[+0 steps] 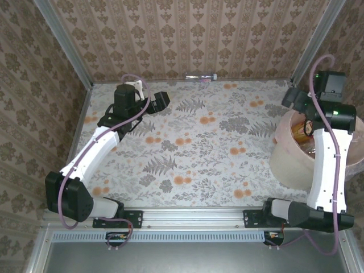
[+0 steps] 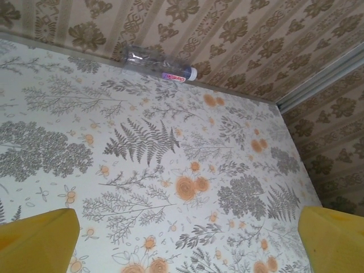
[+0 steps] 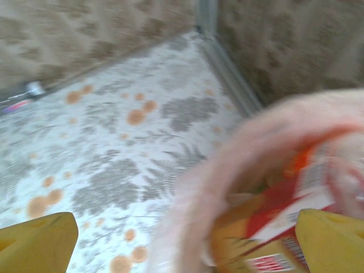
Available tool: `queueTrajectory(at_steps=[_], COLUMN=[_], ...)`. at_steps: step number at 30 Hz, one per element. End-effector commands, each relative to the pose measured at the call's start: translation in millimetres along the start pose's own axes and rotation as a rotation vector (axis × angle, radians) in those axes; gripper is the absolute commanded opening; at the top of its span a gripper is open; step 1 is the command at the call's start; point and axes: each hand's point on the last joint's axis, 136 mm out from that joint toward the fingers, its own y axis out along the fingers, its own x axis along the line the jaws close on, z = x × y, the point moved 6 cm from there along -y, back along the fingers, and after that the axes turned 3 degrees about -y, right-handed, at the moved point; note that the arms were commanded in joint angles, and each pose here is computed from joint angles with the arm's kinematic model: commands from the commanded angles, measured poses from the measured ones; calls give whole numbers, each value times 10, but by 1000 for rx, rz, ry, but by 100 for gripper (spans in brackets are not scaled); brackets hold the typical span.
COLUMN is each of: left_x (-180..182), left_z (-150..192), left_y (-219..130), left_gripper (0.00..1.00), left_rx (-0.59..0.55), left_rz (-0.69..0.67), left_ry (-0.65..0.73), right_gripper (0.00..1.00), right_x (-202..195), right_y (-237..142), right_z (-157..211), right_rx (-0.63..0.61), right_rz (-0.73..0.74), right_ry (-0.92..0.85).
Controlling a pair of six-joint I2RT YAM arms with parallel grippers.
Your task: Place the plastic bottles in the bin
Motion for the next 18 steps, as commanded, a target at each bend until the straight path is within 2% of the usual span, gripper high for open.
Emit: queueTrajectory(at_steps=[1, 7, 10, 14, 18], left_x=[149, 307, 387, 529, 634], left_z=[41, 33, -32, -197, -342], left_y=[-51, -70, 54, 363, 704], left_gripper=[100, 100, 100, 100, 100], left_rx=[-7, -42, -69, -80, -138], left_rz=[-74, -116, -140, -229, -238], left_ry=[-42, -84, -91, -119, -125], right_gripper=[100, 100, 100, 100, 100], right_x=[353, 1268, 1808, 2415, 2766], right_y=[-134, 57, 179, 528, 960], right_z=[-67, -140, -138, -148, -191], right_rx=[-59, -144, -193, -226, -225], right_rz=[-132, -435, -586, -646, -647], right_ry=[-31, -133, -200, -201, -110])
